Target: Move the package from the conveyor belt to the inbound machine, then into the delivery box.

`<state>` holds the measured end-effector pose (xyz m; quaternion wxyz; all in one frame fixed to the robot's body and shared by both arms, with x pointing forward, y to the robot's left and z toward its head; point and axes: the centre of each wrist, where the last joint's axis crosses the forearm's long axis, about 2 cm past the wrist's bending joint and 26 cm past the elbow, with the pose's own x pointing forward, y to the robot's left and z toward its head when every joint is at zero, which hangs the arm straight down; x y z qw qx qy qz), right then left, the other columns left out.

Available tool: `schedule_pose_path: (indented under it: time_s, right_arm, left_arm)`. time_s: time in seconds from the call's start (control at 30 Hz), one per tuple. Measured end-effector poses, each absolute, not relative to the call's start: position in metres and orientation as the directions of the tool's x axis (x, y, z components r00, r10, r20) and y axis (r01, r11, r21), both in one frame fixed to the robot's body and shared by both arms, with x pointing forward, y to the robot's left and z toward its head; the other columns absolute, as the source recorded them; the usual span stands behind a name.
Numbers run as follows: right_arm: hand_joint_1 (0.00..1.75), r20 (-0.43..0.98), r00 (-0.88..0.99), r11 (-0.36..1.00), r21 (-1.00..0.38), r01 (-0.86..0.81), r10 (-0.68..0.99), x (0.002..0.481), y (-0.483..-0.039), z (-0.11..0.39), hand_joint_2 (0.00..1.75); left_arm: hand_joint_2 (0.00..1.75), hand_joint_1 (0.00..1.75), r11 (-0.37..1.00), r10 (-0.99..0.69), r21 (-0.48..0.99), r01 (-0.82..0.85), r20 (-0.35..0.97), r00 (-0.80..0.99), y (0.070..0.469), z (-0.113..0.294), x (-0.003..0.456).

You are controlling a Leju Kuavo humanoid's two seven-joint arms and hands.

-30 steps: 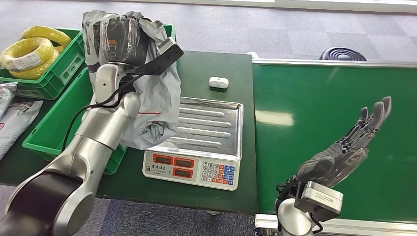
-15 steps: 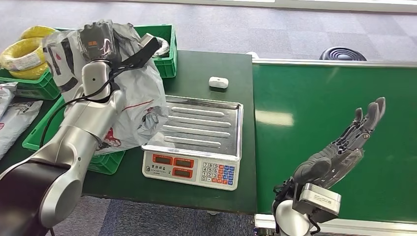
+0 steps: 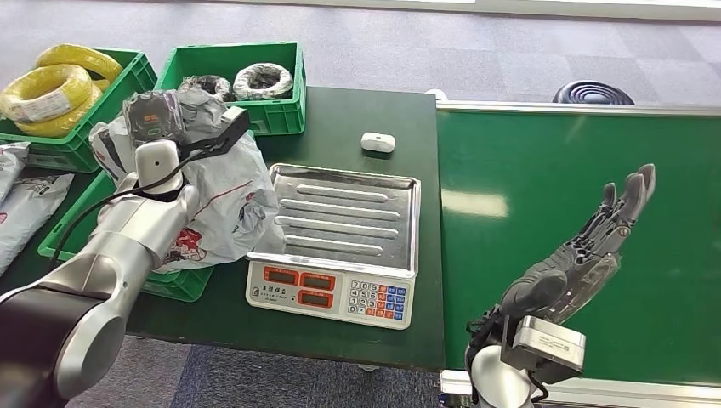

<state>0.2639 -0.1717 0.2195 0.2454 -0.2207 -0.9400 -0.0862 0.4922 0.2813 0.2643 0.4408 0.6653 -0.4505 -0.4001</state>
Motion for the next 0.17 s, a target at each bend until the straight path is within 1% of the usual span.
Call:
schedule_pose_path:
  time_s: [0.17]
  right_arm:
    - [0.00, 0.499, -0.783, 0.890, 0.051, 0.454, 0.371, 0.2635, -0.1704, 0.2200, 0.00]
  left_arm:
    - [1.75, 0.00, -0.224, -0.947, 0.951, -0.214, -0.161, 0.278, 0.2829, 0.2536, 0.4892]
